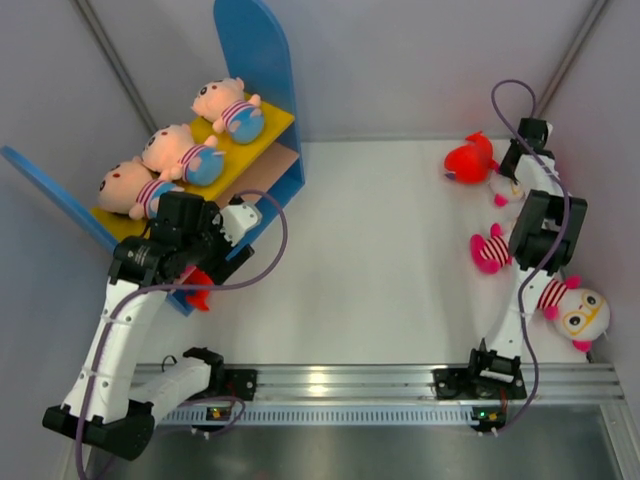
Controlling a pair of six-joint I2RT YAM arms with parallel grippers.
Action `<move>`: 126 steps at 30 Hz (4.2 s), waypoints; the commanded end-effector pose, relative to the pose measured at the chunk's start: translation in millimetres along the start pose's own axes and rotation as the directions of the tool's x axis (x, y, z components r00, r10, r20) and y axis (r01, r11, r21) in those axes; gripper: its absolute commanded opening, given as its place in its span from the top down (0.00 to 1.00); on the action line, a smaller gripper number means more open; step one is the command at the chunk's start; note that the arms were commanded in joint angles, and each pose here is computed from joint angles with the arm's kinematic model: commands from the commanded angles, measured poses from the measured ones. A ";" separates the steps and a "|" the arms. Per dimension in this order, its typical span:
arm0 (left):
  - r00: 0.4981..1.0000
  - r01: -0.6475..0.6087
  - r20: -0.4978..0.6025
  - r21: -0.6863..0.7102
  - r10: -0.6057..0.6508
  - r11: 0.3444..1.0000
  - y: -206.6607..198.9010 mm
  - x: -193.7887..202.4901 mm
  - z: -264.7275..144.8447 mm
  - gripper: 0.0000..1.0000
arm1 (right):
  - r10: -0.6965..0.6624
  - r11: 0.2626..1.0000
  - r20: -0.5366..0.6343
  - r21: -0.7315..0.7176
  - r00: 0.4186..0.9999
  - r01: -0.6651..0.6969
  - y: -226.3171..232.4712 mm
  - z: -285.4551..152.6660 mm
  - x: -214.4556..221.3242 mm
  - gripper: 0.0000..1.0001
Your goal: Place and organize the stuffed toys onto the shelf
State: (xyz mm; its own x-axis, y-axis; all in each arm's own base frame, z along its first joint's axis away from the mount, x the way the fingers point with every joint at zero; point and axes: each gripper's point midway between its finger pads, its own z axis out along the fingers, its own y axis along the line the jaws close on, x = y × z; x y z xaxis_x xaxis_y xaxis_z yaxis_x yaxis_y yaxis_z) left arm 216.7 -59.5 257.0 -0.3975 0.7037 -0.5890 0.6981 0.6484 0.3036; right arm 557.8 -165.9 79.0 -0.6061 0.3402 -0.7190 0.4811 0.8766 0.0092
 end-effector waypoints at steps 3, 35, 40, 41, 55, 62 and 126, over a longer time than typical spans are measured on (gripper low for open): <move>0.999 -0.003 0.043 -0.022 0.004 1.000 4.5 -10.1 -12.1 0.16 | 0.093 0.991 0.072 0.087 0.993 -0.099 -22.8 -40.5 -17.1 1.00; 0.942 -0.158 0.330 0.277 0.060 0.948 -64.8 -184.5 4.9 0.01 | 0.550 0.374 -0.068 -0.871 0.833 -0.318 297.0 -531.8 99.1 1.00; 0.936 -0.162 0.348 0.279 0.058 0.947 -65.1 -194.7 13.7 0.02 | 0.545 0.340 -0.107 -0.878 0.832 -0.336 305.9 -543.5 110.7 1.00; 0.930 -0.158 0.362 0.262 0.055 0.952 -62.3 -199.2 16.3 0.01 | 0.544 0.331 -0.119 -0.879 0.831 -0.343 307.5 -544.6 111.5 1.00; 0.924 -0.119 0.370 0.039 0.096 0.992 -26.5 -202.5 50.9 0.87 | 0.385 0.219 -0.228 -0.919 0.894 -0.329 324.5 -576.1 148.9 1.00; 0.926 -0.122 0.369 0.078 0.086 0.989 -30.0 -187.5 49.9 1.00 | 0.159 0.289 -0.010 -0.956 0.987 -0.056 300.2 -552.6 158.2 0.39; 0.799 -0.455 0.436 -0.015 0.415 0.891 -39.2 -119.7 -44.0 0.15 | 0.047 0.183 -0.377 -0.907 0.925 -0.379 322.8 -465.9 169.4 1.00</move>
State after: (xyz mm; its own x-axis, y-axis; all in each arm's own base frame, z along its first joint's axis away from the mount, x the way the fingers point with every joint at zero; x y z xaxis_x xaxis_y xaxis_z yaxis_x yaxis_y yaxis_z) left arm 216.0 -156.4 322.3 0.1565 0.7519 -0.6404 0.8386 0.2414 0.4884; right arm 310.5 322.1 207.2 -0.8178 0.2136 -0.5343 -0.3472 0.5574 0.7542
